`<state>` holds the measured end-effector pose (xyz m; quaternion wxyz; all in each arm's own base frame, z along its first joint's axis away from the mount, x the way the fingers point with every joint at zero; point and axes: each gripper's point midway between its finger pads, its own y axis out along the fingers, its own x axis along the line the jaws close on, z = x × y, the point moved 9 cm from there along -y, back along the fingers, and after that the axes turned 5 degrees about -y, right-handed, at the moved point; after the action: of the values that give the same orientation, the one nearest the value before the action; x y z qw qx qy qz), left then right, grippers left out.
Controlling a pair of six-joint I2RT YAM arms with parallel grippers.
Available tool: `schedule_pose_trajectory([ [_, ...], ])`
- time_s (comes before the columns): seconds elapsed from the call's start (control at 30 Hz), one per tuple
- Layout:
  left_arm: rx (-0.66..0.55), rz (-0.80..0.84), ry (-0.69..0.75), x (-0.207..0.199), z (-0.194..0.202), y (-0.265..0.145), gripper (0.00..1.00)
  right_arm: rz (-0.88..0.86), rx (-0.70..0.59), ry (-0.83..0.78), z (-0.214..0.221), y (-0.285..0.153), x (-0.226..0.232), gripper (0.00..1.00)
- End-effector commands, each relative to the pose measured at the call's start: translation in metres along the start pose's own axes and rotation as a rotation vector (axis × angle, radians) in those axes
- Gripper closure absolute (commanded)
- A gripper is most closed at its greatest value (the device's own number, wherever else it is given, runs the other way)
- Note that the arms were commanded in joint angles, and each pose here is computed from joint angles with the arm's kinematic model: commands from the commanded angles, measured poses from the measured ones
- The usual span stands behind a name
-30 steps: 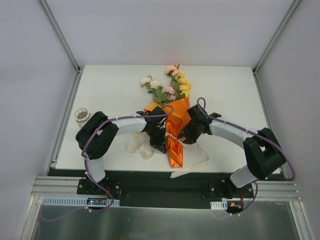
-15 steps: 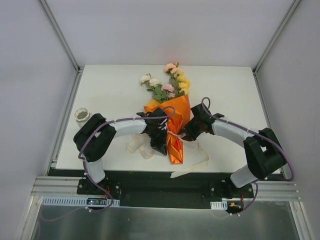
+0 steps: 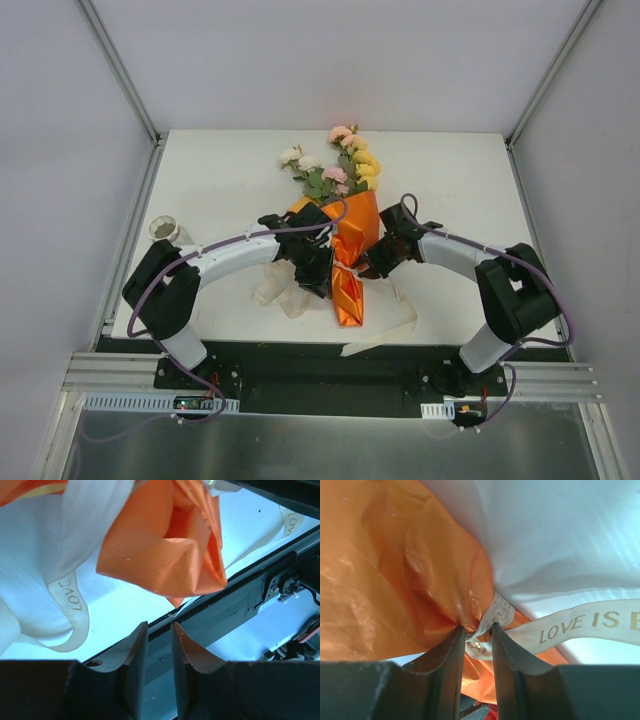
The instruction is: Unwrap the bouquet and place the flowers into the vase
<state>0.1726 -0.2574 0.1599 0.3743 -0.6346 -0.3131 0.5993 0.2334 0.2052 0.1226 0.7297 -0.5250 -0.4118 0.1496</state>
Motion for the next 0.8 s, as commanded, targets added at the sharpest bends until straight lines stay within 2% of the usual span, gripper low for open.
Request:
schedule_pose_trajectory([
  [0.0, -0.048, -0.053, 0.078, -0.001, -0.016, -0.01, 0.74, 0.019, 0.007, 0.021, -0.005, 0.005, 0.008, 0.73],
  [0.07, -0.052, -0.053, 0.095, -0.004, -0.025, -0.012, 0.73, 0.006, -0.022, 0.013, -0.008, 0.004, 0.01, 0.76],
  [0.2, -0.059, -0.015, 0.16, -0.015, -0.04, -0.014, 0.68, -0.006, -0.031, -0.012, -0.007, -0.003, 0.014, 0.98],
  [0.23, -0.049, -0.001, 0.168, -0.017, -0.041, -0.013, 0.69, 0.0, -0.036, -0.01, -0.009, -0.005, 0.012, 1.0],
  [0.33, -0.035, 0.027, 0.197, -0.019, -0.048, -0.004, 0.7, -0.004, -0.075, -0.026, -0.015, -0.012, 0.01, 1.0],
  [0.43, -0.038, -0.011, 0.209, -0.015, -0.055, 0.006, 0.66, -0.033, -0.041, -0.042, -0.011, -0.014, 0.015, 1.0],
  [0.6, -0.015, -0.118, 0.127, 0.003, -0.059, 0.032, 0.64, -0.11, -0.036, -0.033, -0.009, -0.019, 0.024, 1.0],
  [0.77, -0.017, -0.234, 0.034, 0.024, -0.055, 0.043, 0.73, -0.164, -0.045, -0.01, -0.009, -0.027, 0.03, 1.0],
])
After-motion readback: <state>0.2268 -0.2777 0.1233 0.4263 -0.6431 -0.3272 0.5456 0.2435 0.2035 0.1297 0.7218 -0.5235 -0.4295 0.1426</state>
